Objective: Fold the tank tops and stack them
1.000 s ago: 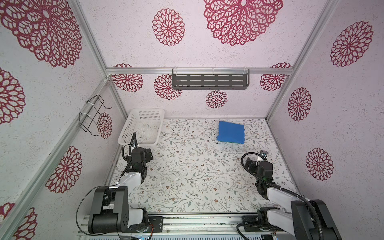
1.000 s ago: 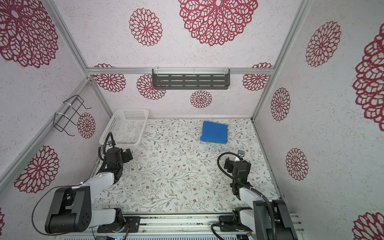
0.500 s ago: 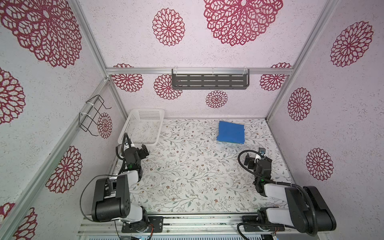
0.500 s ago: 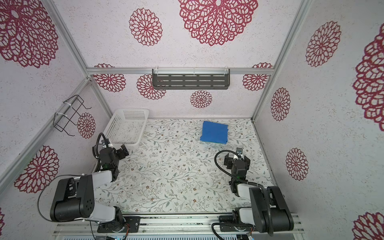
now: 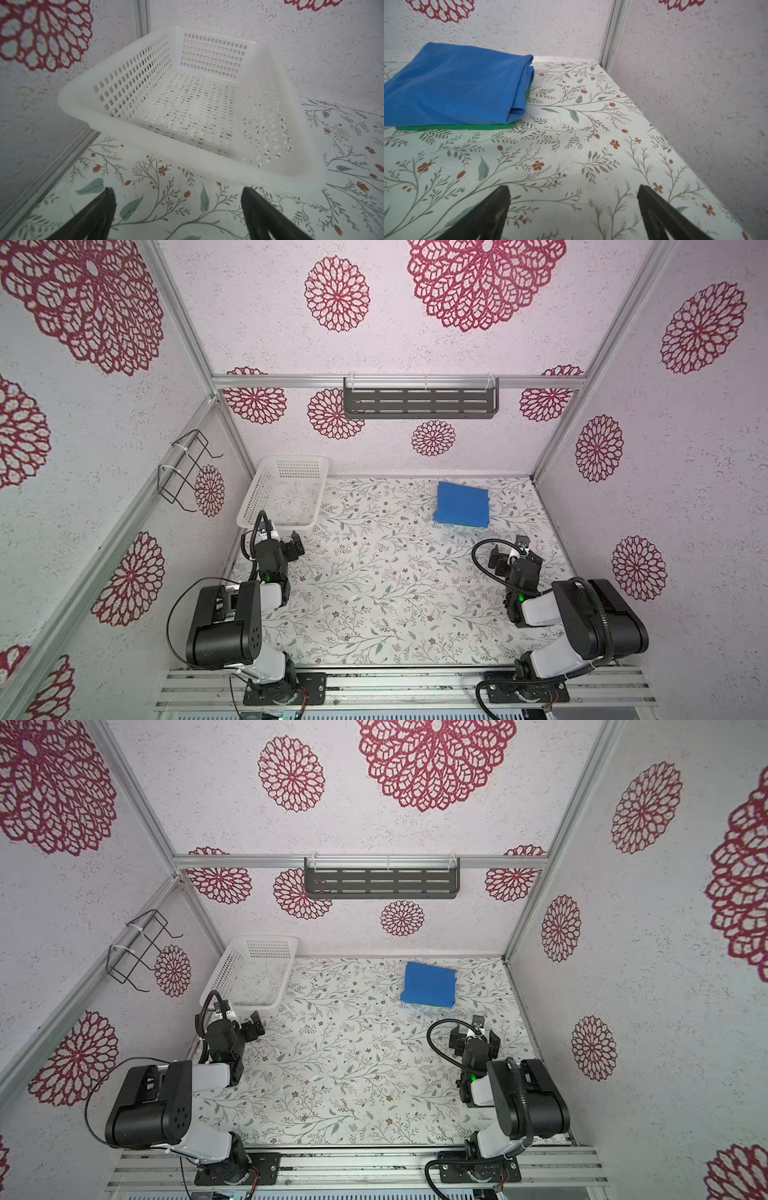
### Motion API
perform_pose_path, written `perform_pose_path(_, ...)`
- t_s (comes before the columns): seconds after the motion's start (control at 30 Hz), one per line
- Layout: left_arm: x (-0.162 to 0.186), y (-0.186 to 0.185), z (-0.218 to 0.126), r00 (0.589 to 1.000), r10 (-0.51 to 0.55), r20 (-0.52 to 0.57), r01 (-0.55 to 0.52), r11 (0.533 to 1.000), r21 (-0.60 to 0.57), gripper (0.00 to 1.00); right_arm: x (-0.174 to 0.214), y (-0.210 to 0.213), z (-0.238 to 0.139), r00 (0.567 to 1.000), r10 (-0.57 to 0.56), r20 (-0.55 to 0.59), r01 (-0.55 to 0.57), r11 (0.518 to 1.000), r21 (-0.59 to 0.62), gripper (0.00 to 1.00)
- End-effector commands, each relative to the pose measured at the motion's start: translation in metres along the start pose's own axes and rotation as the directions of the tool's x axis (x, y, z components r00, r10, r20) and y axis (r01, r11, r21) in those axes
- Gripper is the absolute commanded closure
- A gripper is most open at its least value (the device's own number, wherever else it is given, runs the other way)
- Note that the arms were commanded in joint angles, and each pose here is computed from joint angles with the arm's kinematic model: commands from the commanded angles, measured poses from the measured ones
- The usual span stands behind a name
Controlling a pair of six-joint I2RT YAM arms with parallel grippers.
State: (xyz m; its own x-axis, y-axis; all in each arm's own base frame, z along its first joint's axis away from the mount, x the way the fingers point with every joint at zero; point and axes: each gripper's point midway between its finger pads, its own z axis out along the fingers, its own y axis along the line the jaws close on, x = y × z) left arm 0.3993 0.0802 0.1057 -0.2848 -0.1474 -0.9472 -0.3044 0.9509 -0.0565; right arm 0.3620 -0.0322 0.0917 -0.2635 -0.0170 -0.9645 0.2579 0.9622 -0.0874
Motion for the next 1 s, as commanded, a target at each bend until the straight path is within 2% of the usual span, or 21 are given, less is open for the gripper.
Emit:
perform_pose_path(0.0, -0.0125, -0.001, -0.0004, 0.998, 0.027, 0.049, -0.026, 1.0, -0.006, 0.03, -0.0261, -0.0006, 0.0039, 0.995, 0.047, 0.084, -0.047, 0.999, -0.002, 0.01)
perform_pose_path(0.97, -0.0136, -0.0016, 0.0004, 0.998, 0.036, 0.057, -0.036, 0.999, -0.01, 0.03, -0.0252, -0.0022, 0.0054, 0.996, 0.054, 0.073, -0.054, 0.999, -0.003, 0.01)
